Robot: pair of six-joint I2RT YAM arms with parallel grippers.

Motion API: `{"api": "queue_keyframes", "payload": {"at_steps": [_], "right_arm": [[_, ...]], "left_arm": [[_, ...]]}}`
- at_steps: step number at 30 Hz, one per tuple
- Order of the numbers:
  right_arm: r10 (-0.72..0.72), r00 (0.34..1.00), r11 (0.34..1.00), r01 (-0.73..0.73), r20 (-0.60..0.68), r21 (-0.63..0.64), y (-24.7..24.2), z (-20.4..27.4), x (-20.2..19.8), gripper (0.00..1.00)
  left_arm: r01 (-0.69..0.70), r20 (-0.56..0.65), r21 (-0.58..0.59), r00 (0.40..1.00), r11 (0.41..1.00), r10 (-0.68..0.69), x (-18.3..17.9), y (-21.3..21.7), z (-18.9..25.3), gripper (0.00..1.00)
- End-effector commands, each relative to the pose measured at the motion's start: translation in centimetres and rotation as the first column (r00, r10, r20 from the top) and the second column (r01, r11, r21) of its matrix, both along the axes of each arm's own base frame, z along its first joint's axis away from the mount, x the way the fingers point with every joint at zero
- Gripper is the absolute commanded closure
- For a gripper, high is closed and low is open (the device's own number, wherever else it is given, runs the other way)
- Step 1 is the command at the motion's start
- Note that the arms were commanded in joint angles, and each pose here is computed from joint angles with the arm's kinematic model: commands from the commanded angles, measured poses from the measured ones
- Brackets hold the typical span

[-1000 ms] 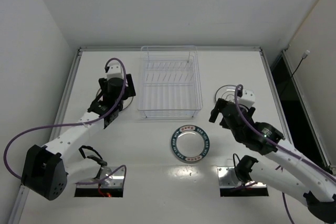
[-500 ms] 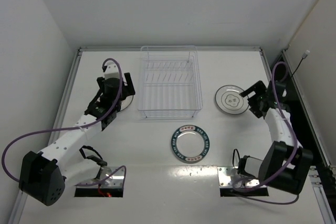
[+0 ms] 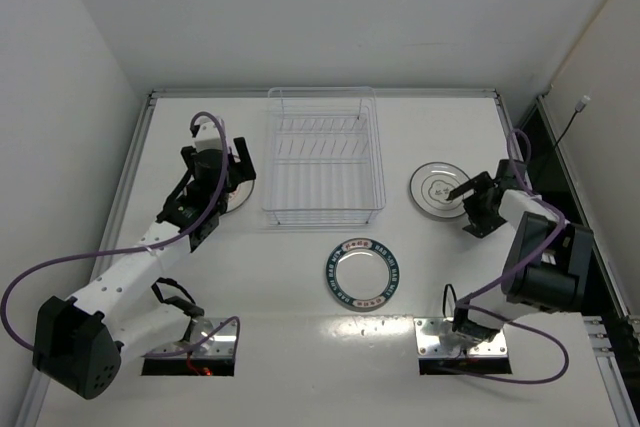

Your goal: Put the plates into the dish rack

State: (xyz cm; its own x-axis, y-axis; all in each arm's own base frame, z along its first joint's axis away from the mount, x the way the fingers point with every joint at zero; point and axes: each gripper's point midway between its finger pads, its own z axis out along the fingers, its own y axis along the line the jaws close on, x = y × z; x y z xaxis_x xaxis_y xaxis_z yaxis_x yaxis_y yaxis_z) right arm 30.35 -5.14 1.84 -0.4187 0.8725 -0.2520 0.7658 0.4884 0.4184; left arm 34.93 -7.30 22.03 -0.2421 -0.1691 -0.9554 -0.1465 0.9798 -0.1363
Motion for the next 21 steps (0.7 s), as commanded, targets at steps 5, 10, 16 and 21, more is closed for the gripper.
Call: {"api": "queue_keyframes", "payload": {"at_steps": [5, 10, 16, 21], "right_arm": [[0.023, 1.000, 0.999, -0.023, -0.013, -0.037, -1.0, -0.9, 1.9, 0.78], [0.110, 0.994, 0.992, -0.110, 0.003, 0.063, -0.7, -0.9, 4.5, 0.60], [0.140, 0.990, 0.989, -0.140, 0.001, 0.054, -1.0, -1.0, 4.4, 1.00], [0.177, 0.979, 0.984, -0.174, 0.102, -0.038, -1.7, 3.4, 4.7, 1.00]], "left_arm": [[0.004, 0.069, -0.041, 0.998, 0.999, -0.001, 0.5, -0.5, 2.3, 0.24], [0.003, 0.061, -0.037, 0.998, 0.999, -0.001, 0.6, -0.5, 1.9, 0.24], [0.003, 0.052, -0.033, 0.999, 0.999, -0.001, 0.7, -0.6, 1.6, 0.24], [-0.006, 0.045, -0.027, 0.999, 1.000, 0.007, 0.8, -0.4, 1.3, 0.24]]}}
